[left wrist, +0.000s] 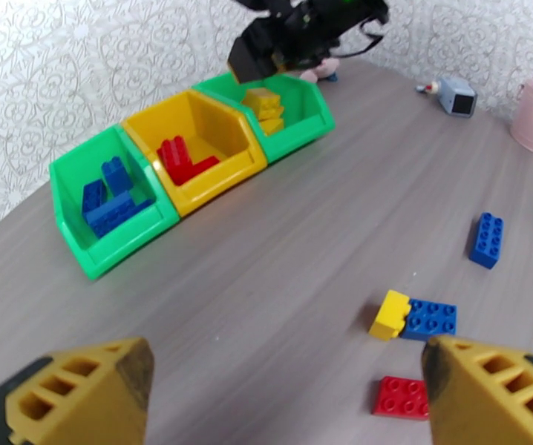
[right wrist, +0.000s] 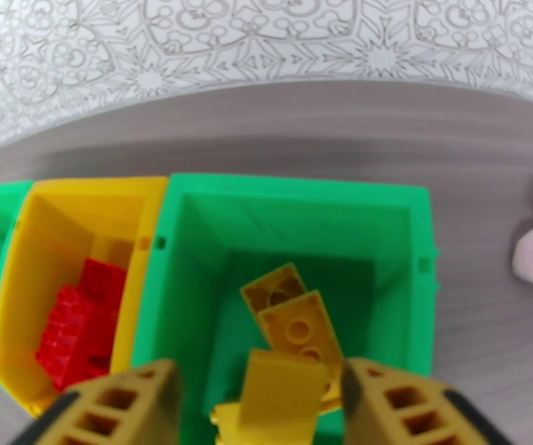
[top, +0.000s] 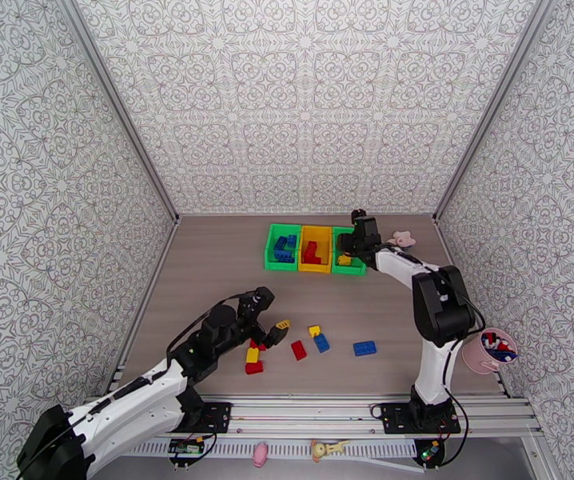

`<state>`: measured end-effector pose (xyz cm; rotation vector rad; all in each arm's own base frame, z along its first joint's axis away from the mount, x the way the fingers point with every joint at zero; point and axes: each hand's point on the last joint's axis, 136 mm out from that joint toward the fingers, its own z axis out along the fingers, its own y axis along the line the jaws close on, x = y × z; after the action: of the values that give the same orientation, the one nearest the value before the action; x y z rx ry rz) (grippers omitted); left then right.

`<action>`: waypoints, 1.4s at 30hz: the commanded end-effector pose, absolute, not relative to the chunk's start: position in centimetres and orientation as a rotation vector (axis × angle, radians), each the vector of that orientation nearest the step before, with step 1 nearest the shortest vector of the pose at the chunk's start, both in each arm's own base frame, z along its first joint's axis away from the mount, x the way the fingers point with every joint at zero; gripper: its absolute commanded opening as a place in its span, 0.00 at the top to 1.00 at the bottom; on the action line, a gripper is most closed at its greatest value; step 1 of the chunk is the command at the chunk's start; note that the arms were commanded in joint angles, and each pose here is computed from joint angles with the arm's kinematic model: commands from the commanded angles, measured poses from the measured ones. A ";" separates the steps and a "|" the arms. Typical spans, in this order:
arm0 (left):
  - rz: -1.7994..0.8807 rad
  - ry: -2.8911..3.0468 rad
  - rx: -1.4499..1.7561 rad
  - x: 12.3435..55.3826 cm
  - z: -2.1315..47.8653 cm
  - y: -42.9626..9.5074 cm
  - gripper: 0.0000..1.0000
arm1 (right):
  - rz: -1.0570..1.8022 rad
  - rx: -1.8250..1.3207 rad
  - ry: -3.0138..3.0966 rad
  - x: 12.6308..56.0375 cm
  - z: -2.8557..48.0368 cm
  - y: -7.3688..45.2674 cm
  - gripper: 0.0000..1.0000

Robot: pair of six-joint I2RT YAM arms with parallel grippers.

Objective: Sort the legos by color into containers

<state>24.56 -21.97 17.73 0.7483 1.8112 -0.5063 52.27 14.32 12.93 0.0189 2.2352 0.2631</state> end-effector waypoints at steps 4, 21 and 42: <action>-0.491 1.982 0.648 25.7 17.8 -21.2 0.00 | 0.333 -0.088 2.079 48.5 18.3 14.3 0.23; -0.158 2.601 0.168 20.8 13.3 -15.1 0.00 | 0.617 -0.792 1.820 35.4 22.5 20.5 0.11; -0.082 2.970 0.085 14.8 4.8 -15.4 0.12 | 0.655 -1.089 1.847 29.3 19.3 24.0 0.07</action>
<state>14.90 -14.94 5.24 0.1157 2.9620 -0.0560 29.94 23.99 20.34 -1.0681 1.8211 0.6466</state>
